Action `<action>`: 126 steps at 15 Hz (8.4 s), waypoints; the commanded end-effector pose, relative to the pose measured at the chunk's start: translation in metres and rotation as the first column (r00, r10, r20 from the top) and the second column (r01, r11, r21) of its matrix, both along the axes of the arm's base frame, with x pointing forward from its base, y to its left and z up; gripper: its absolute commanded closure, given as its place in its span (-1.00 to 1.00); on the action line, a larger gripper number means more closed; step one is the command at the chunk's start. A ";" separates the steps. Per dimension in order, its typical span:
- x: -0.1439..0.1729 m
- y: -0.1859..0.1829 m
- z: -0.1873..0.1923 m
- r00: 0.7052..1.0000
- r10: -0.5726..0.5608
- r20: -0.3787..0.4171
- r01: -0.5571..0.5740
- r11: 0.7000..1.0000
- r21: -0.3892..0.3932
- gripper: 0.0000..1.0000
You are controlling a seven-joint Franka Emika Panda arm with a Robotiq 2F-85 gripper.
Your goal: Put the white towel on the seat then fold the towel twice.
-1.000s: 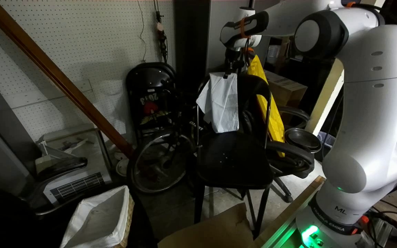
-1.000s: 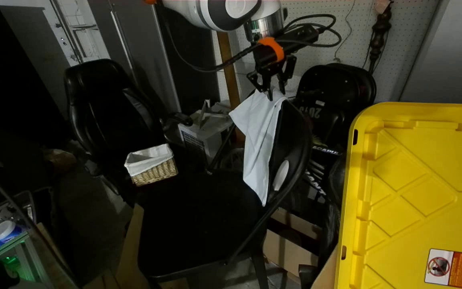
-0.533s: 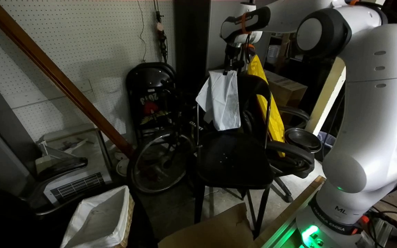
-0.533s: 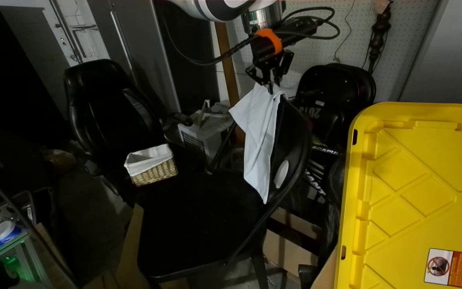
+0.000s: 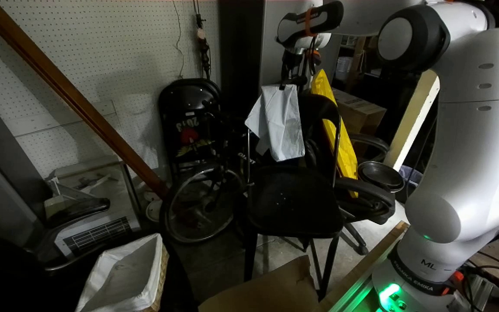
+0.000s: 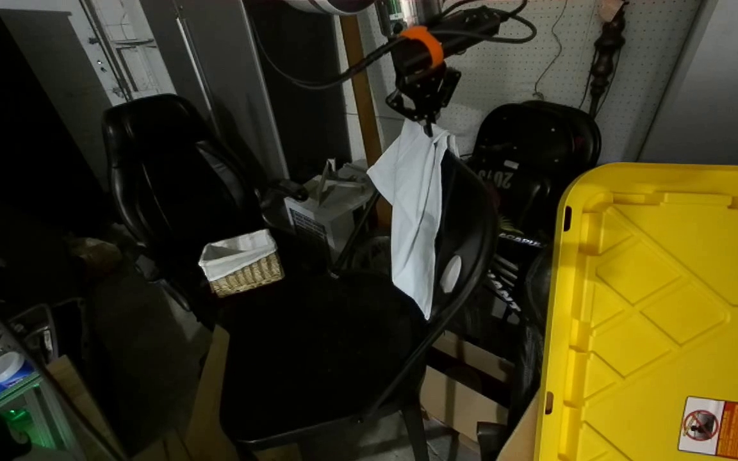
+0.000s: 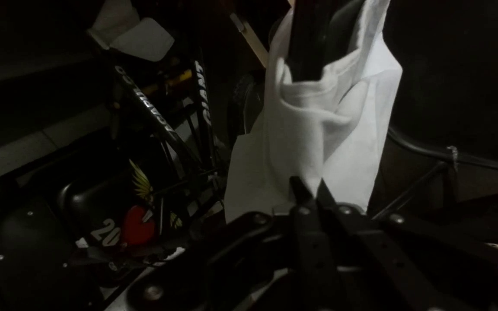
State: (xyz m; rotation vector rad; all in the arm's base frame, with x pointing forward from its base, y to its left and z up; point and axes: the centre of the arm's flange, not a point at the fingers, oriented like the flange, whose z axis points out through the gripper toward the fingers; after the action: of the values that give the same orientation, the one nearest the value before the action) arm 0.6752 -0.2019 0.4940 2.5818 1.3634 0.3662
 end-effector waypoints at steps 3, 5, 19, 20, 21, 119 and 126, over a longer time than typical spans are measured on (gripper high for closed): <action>-0.076 0.053 0.021 0.975 0.189 -0.114 -0.176 0.978 0.114 0.98; -0.100 0.074 0.024 0.947 0.274 -0.167 -0.249 0.956 0.155 0.98; -0.226 0.156 0.035 0.695 0.585 -0.418 -0.270 0.751 0.603 0.98; -0.227 0.156 0.038 0.695 0.577 -0.429 -0.244 0.750 0.615 0.98; -0.221 0.152 0.035 0.700 0.553 -0.452 -0.192 0.756 0.626 0.98; -0.160 0.279 -0.431 0.652 -0.757 0.047 0.611 0.487 -0.624 -0.98; -0.166 0.275 -0.440 0.675 -0.730 0.108 0.600 0.457 -0.656 0.14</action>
State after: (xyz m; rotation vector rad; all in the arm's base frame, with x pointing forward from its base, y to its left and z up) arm 0.5080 0.0747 0.0640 2.3502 0.2591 -0.4724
